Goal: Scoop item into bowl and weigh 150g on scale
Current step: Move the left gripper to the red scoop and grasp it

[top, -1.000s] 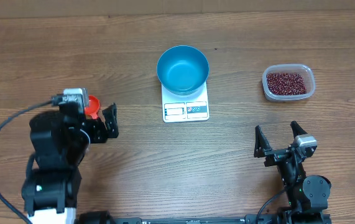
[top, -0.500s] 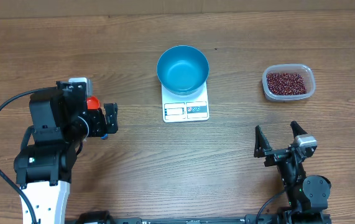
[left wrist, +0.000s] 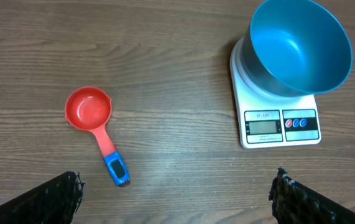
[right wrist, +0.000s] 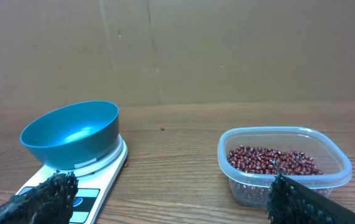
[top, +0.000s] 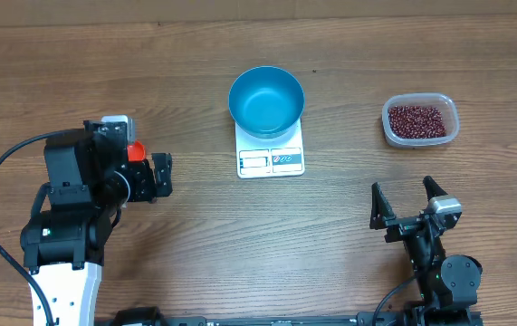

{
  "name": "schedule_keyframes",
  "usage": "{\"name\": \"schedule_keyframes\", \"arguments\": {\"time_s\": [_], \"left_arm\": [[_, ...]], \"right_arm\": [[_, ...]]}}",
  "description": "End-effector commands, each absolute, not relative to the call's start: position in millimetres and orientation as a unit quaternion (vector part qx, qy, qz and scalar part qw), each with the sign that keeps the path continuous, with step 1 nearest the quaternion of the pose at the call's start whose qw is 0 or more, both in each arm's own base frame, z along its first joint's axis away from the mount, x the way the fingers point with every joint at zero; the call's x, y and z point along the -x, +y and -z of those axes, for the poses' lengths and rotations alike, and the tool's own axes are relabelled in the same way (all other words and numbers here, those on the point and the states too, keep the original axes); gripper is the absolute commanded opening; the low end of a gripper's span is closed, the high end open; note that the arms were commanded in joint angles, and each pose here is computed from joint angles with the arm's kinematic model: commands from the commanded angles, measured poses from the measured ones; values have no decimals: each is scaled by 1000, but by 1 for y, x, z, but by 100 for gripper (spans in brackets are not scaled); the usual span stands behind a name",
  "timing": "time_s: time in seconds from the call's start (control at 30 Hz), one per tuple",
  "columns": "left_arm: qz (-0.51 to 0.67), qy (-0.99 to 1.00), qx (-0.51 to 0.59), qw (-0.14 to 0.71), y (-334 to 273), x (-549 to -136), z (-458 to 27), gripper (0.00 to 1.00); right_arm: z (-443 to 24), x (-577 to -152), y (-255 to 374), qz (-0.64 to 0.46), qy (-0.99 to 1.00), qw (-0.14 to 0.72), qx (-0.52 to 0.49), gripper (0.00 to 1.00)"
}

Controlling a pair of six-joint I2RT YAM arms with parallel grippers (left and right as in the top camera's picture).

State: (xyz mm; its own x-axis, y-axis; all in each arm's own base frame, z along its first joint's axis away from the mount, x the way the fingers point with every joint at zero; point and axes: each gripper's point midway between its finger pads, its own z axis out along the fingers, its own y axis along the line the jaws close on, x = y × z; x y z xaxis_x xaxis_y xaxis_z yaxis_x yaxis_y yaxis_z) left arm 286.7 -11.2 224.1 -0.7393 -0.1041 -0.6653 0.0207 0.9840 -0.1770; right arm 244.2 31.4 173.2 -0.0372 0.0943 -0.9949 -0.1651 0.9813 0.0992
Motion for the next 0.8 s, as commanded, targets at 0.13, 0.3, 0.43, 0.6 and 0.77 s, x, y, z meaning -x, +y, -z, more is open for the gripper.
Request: {"name": "schedule_keyframes", "arguments": {"time_s": [0.13, 0.3, 0.43, 0.6, 0.77], "left_arm": [[98, 930, 44, 351, -10, -296, -224, 100], [93, 939, 105, 315, 10, -317, -209, 97], [89, 938, 144, 302, 32, -345, -208, 85], [75, 940, 177, 282, 57, -370, -195, 77], [27, 953, 177, 244, 79, -377, -159, 55]], "right_arm": [[-171, -245, 31, -94, 714, 694, 21, 100], [-171, -245, 31, -94, 714, 694, 21, 100], [-171, -245, 31, -94, 714, 694, 21, 100], [-171, -245, 31, -94, 714, 694, 21, 100], [-171, -245, 31, -94, 714, 694, 21, 100]]}}
